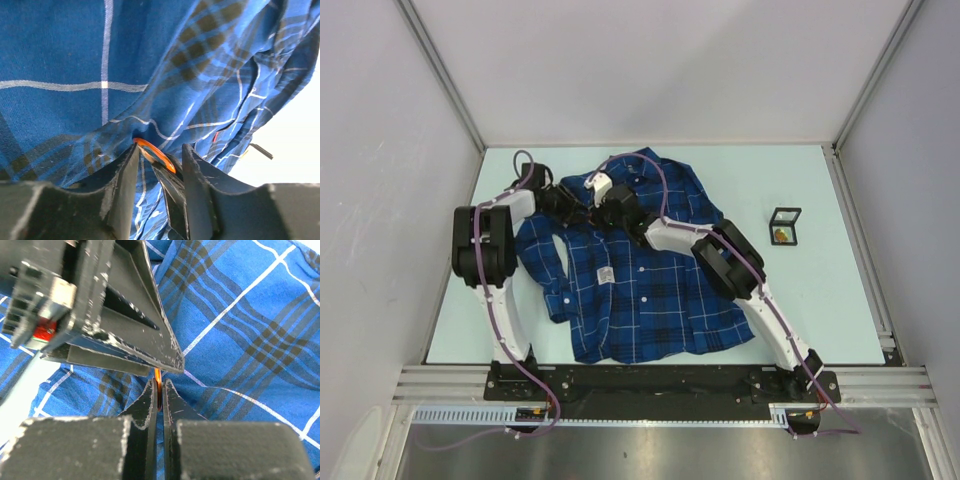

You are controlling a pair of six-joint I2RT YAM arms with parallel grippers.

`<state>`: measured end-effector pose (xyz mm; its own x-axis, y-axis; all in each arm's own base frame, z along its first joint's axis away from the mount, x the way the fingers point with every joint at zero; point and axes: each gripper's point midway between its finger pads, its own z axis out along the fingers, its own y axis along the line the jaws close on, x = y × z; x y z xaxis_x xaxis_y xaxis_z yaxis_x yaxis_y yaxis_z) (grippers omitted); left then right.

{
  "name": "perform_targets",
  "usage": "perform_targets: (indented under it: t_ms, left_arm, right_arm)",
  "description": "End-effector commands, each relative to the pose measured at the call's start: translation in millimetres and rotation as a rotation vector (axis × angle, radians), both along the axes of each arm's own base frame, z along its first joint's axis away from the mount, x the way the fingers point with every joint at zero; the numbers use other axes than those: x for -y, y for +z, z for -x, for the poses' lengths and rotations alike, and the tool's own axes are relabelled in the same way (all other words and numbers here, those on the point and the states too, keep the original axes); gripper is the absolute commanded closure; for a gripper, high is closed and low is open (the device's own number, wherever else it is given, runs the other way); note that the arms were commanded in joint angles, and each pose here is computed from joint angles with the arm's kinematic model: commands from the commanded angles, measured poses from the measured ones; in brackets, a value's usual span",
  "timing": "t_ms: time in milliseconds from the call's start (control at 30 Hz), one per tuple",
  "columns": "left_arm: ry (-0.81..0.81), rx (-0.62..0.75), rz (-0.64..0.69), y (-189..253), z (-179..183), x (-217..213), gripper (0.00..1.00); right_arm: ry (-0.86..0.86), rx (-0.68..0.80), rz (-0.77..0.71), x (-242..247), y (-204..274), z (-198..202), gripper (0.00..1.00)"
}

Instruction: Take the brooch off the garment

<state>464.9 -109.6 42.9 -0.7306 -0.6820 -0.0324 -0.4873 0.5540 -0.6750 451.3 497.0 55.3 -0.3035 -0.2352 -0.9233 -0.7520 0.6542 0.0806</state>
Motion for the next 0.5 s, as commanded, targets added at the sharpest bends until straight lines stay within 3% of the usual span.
perform_targets:
  t_ms: [0, 133, 167, 333, 467]
  left_arm:
    - [-0.052, 0.006, -0.015, 3.1, 0.0, 12.2, 0.58]
    - [-0.066, 0.009, -0.026, 0.3, 2.2, 12.0, 0.80]
    - [-0.079, 0.019, -0.033, -0.2, 2.5, 11.8, 0.83]
    - [-0.155, 0.062, -0.070, -2.3, 3.9, 11.1, 0.95]
    - [-0.260, 0.120, -0.100, -4.9, 7.7, 11.0, 0.97]
  right_arm:
    - [0.036, 0.080, -0.003, -15.0, 29.0, 6.5, 1.00]
    - [0.033, 0.080, 0.005, -16.4, 31.9, 8.1, 0.96]
    - [0.038, 0.070, -0.002, -16.7, 33.6, 9.5, 0.86]
    - [0.029, -0.095, -0.118, -5.4, 64.5, 19.5, 0.57]
    - [-0.002, -0.266, -0.274, 13.0, 86.7, 21.3, 0.43]
